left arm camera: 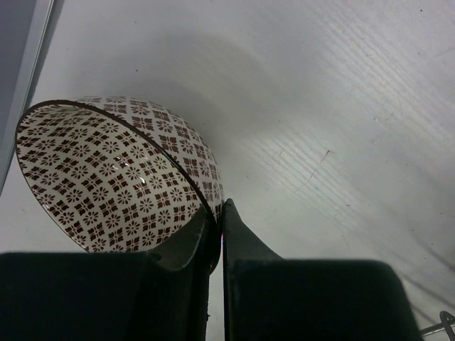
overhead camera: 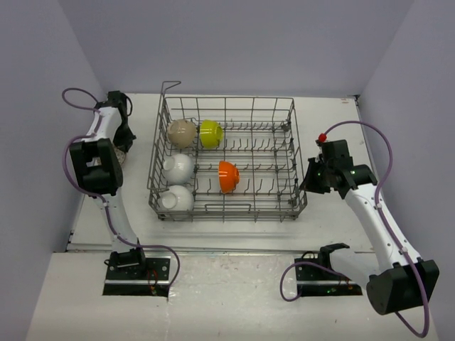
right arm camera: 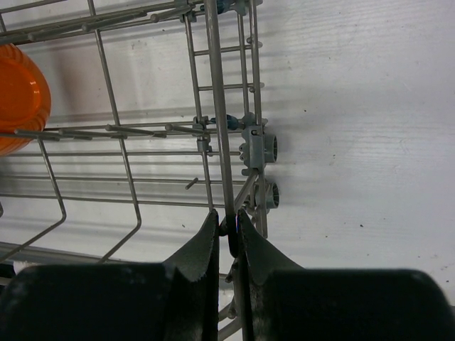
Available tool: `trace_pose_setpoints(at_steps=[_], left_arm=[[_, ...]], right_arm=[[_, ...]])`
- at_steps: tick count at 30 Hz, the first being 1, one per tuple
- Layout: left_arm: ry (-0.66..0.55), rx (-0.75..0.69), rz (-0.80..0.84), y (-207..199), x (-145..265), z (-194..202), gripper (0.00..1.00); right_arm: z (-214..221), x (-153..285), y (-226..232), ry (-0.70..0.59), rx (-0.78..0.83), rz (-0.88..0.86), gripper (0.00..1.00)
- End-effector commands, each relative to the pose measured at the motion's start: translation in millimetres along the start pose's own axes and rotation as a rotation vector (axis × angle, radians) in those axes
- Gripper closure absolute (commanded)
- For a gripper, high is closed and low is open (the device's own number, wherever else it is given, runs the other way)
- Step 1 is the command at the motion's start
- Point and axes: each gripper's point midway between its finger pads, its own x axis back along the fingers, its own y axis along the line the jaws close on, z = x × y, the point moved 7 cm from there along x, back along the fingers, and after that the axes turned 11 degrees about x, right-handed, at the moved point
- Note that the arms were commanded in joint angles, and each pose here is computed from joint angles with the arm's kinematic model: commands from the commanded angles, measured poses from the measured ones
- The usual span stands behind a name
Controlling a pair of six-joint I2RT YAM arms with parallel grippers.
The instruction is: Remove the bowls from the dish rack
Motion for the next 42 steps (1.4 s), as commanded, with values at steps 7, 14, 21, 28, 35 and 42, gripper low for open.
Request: trace_pose_setpoints(at_steps=[7, 14, 21, 28, 35, 42], left_arm=[[-0.036, 0.056, -0.021, 9, 1, -16, 1.00], [0.000, 0.048, -0.040, 12, -12, -9, 0.90], [0.001, 0.051, -0.023, 11, -11, -8, 0.59], [-0.038, 0.079, 0.051, 11, 11, -12, 0.41], [-0.203, 0.174, 0.218, 12, 88, -39, 0.34], [-0.372, 0.193, 0.710, -3, 220, -29, 0.39]], right_arm=[[-13, 2, -5, -0.025, -0.059, 0.085, 1.00], [-15, 4, -5, -0.033, -0.061, 0.083, 1.00], [-11, 0, -2, -0.017, -0.060, 0.051, 1.00], [-10, -3, 0, -0.011, -0.062, 0.029, 1.00], [-10, -6, -1, 0.003, -0.062, 0.038, 1.00], [-6, -9, 0, 0.020, -0.069, 0.027, 1.00]])
